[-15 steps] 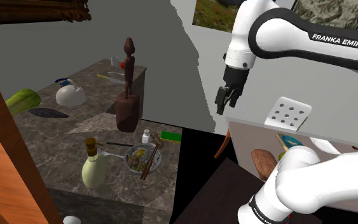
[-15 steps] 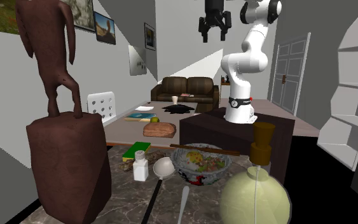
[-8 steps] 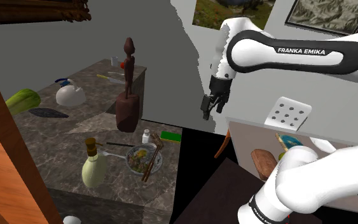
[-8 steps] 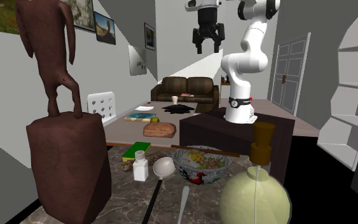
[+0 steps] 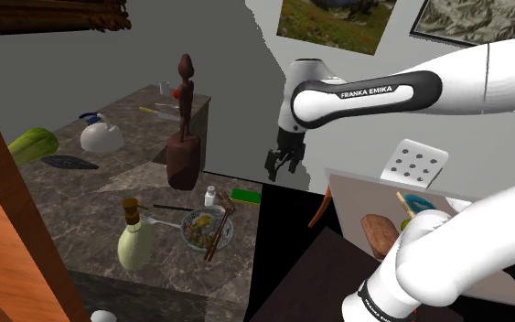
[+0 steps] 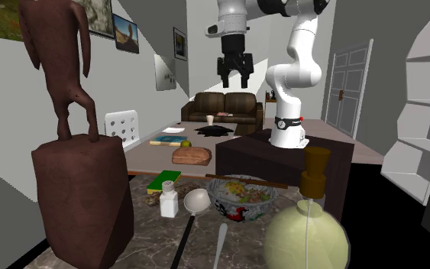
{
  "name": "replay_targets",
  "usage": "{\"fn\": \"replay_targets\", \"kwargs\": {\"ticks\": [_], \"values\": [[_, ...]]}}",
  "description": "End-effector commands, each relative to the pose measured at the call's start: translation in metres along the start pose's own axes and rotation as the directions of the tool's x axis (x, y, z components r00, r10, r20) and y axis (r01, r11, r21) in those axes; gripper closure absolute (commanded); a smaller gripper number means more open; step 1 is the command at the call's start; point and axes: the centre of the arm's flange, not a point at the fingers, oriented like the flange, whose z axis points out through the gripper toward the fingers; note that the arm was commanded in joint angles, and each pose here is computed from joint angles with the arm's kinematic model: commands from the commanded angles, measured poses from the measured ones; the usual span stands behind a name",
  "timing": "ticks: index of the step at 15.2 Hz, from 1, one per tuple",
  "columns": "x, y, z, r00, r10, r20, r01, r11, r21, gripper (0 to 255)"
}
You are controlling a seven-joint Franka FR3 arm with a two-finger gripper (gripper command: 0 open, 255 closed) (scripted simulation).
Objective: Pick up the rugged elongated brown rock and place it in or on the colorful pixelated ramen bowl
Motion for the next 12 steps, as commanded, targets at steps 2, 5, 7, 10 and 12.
{"fn": "replay_targets", "kwargs": {"ticks": [2,5,7,10,12], "values": [[0.028,0.001,0.029,1.0,0.017,-0.006,-0.016,1.0,0.01,0],[0.055,0.002,0.057,0.999,0.032,-0.01,-0.032,0.999,0.021,0],[0.074,0.003,0.076,0.999,0.043,-0.013,-0.043,0.999,0.028,0],[0.101,0.004,0.104,0.998,0.059,-0.016,-0.058,0.998,0.038,0],[0.12,0.005,0.122,0.997,0.07,-0.019,-0.069,0.997,0.045,0]]}}
